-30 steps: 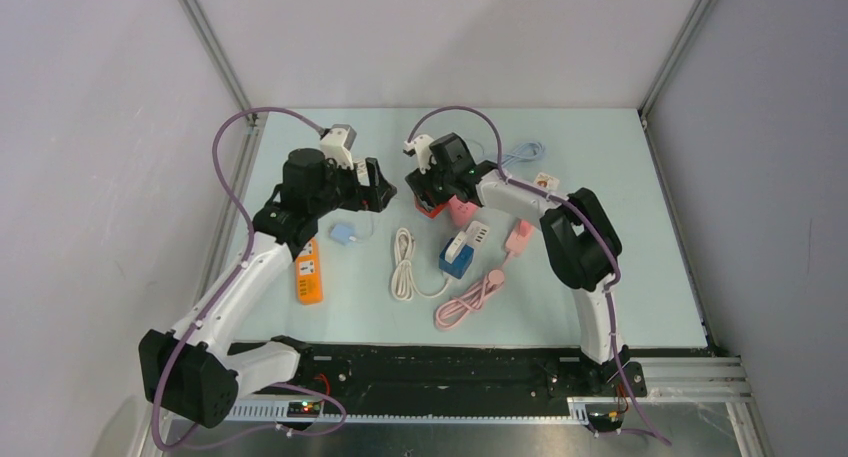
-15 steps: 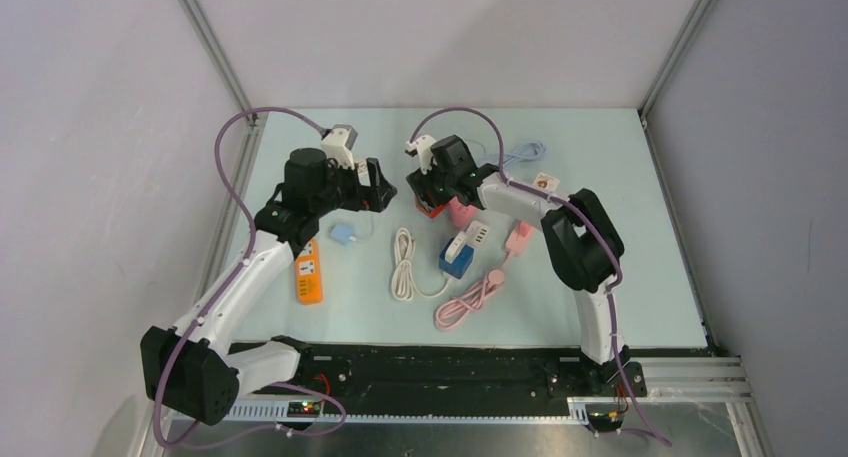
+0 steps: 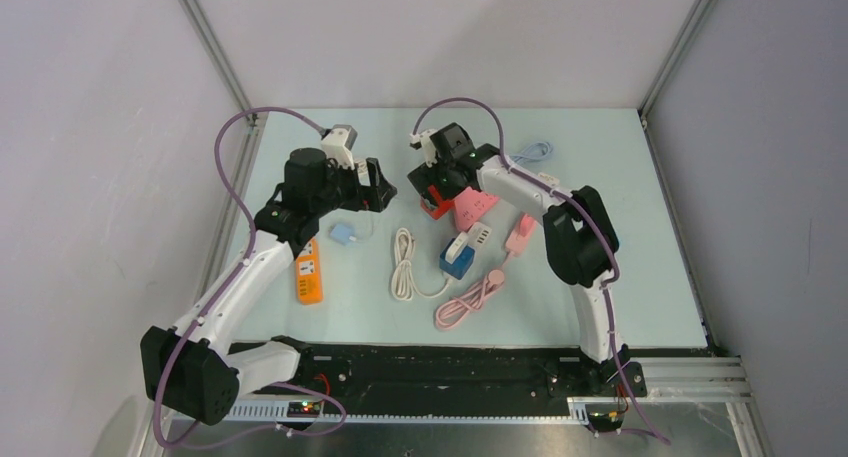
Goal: Insert the plug
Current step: Insert the plug into the socket.
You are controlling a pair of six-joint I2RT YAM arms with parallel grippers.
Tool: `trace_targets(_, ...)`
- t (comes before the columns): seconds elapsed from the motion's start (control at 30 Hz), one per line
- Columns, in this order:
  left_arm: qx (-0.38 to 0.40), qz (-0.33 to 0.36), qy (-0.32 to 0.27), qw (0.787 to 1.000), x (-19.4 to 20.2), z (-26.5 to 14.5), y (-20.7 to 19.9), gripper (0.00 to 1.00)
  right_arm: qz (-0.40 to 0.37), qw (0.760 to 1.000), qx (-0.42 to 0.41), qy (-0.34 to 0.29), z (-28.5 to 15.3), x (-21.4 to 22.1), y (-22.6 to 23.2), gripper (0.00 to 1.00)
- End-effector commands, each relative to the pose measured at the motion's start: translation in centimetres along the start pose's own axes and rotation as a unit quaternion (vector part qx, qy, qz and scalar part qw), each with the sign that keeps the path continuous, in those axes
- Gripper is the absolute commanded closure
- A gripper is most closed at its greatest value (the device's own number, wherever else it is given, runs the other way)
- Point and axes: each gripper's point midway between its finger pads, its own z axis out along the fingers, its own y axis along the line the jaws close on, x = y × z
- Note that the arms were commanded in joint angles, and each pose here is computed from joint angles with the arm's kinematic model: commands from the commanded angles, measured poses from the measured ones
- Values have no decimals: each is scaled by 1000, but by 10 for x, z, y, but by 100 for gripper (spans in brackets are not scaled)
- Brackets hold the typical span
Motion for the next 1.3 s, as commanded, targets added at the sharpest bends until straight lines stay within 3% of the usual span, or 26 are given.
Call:
trace_targets(0.0, 2, 9, -29, 1000, -18, -5, -1, 0, 13, 1000, -1, -1, -15, -11, -6, 2)
trace_targets(0.2, 2, 8, -27, 1000, -17, -4, 0, 0, 7, 1000, -7, 0, -22, -15, -3, 1)
trace_targets(0.5, 0, 8, -24, 1000, -14, -3, 2, 0, -3, 1000, -15, 22, -21, -5, 4, 25)
trace_targets(0.57, -1, 8, -23, 1000, -14, -3, 3, 0, -1, 999, -17, 32, -20, -2, 6, 33)
trace_targets(0.63, -1, 9, -23, 1000, -14, -3, 3, 0, 6, 999, -14, 41, -18, 2, 6, 55)
trace_targets(0.67, -2, 9, -24, 1000, -14, -3, 3, 0, 8, 999, -13, 46, -15, 4, 6, 78)
trace_targets(0.73, -3, 10, -24, 1000, -14, -3, 4, 0, 11, 998, -19, 52, -12, 8, 8, 97)
trace_targets(1.27, -9, 11, -25, 1000, -15, -3, 9, 0, -1, 989, 39, 145, 42, 88, 5, 100)
